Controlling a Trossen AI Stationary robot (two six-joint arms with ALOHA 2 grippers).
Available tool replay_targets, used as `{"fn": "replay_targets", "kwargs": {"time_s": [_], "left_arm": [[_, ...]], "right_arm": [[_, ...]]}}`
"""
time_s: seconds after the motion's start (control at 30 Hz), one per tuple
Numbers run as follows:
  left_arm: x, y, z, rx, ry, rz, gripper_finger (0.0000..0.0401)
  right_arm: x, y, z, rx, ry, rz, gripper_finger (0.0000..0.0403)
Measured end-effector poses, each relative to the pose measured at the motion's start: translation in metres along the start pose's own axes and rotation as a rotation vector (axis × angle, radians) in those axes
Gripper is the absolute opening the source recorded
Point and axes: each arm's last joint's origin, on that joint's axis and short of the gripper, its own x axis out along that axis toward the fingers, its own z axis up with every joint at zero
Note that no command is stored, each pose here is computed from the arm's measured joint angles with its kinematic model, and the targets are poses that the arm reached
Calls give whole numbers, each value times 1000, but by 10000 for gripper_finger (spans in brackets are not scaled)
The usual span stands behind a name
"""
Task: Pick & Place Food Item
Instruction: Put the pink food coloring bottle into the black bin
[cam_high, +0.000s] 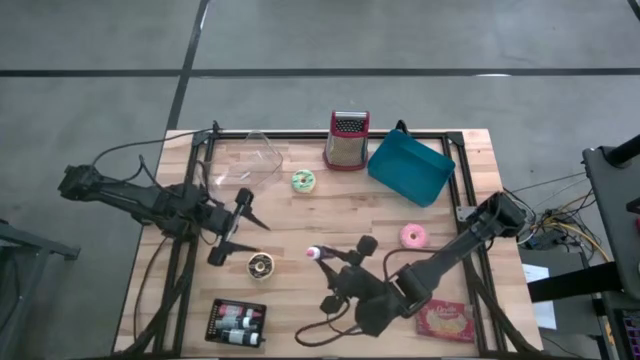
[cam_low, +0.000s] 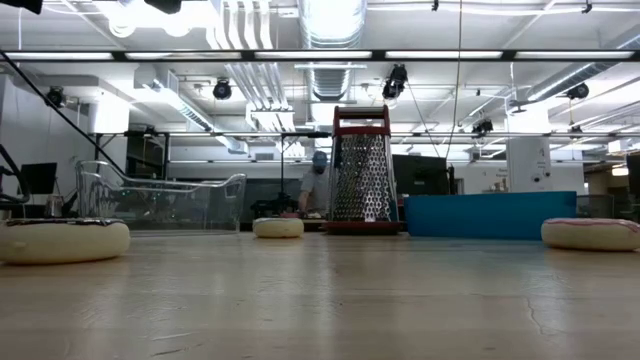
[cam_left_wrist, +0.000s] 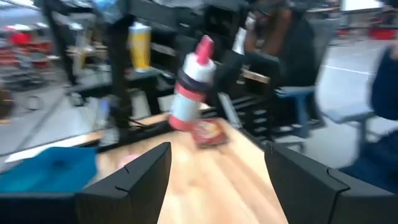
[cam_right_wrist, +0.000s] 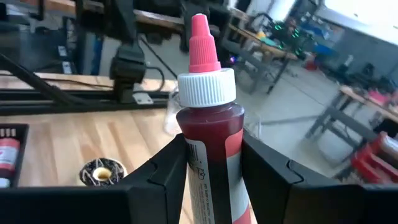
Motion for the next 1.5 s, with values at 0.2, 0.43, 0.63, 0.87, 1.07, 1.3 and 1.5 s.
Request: {"fn": "replay_targets", "kwargs": {"time_s": [0.2, 0.43, 0.63, 0.87, 1.07, 1.3, 1.5], "left_arm": [[12, -1, -9, 39, 54, -52, 264], [37, 1, -21, 38, 83, -59, 264], [53, 4, -22, 50, 24, -8, 264], [50, 8, -17, 56, -3, 101, 264], [50, 8, -10, 63, -76, 93, 264], [50, 8, -10, 68, -76, 86, 264], [51, 8, -10, 78, -85, 87, 264]], "right_arm": [[9, 4, 21, -27, -96, 272, 132], [31, -7, 31, -45, -151, 231, 132], [47, -13, 31, -2, -145, 306, 132], [48, -14, 30, -4, -137, 301, 132], [51, -15, 30, -3, -137, 296, 132], [59, -20, 33, 7, -155, 283, 132], [75, -29, 34, 35, -165, 368, 132]]}}
